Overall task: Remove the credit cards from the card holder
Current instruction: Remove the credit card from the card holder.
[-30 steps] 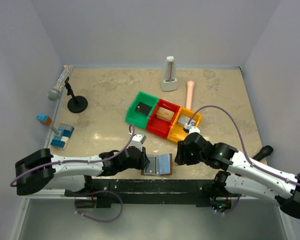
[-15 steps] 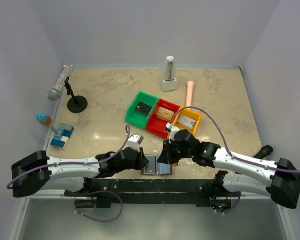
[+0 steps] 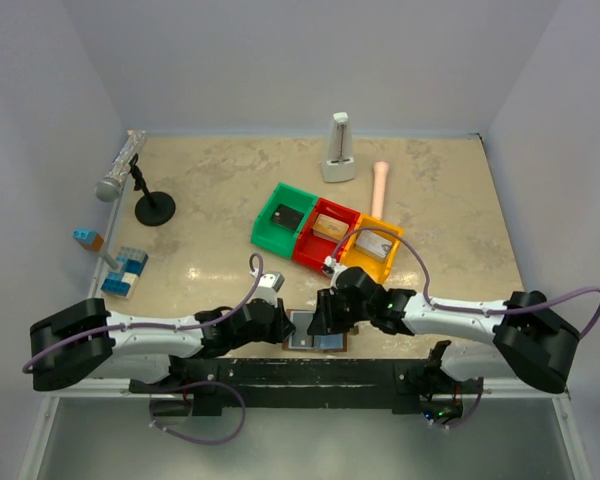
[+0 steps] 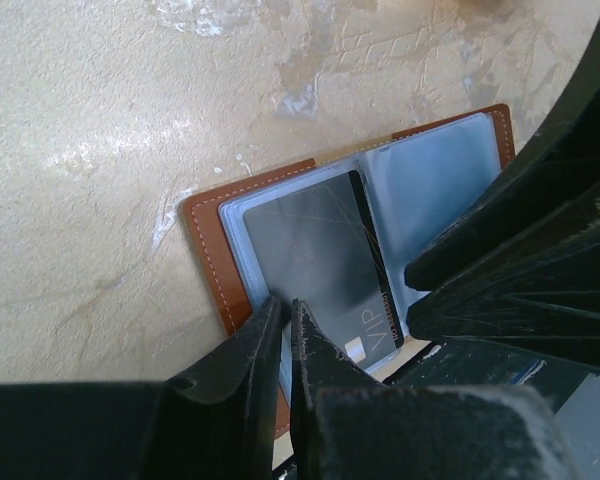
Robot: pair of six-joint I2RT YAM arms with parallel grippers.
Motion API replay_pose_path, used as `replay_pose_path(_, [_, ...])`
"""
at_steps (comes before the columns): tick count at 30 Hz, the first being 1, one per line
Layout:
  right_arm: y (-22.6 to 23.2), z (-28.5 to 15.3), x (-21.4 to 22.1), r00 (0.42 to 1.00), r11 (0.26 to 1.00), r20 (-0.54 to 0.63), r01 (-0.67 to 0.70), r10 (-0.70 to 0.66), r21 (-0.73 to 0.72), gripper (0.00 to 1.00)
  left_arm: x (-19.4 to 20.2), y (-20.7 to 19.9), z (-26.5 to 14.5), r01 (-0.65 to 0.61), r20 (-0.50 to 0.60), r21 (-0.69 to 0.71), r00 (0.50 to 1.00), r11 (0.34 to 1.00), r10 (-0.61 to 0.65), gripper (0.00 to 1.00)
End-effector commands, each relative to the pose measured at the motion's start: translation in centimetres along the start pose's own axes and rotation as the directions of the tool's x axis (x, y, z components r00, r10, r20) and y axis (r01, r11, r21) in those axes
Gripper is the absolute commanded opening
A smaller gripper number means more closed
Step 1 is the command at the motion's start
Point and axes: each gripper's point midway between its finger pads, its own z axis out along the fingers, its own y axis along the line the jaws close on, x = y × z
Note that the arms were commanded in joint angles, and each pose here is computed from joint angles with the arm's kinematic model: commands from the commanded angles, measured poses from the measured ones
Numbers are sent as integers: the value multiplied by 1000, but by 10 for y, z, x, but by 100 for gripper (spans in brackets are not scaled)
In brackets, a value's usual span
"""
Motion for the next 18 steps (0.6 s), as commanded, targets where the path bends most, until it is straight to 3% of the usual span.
replay_pose_path(1, [4, 7, -3, 999, 999, 18, -32, 33, -33, 33, 4, 8, 3, 18, -2, -25, 1000, 1000, -18, 13])
replay_pose_path(18, [-15, 10, 2, 994, 995, 47, -96, 95, 20, 35, 11, 17, 4, 32, -14, -52, 999, 998, -33, 10])
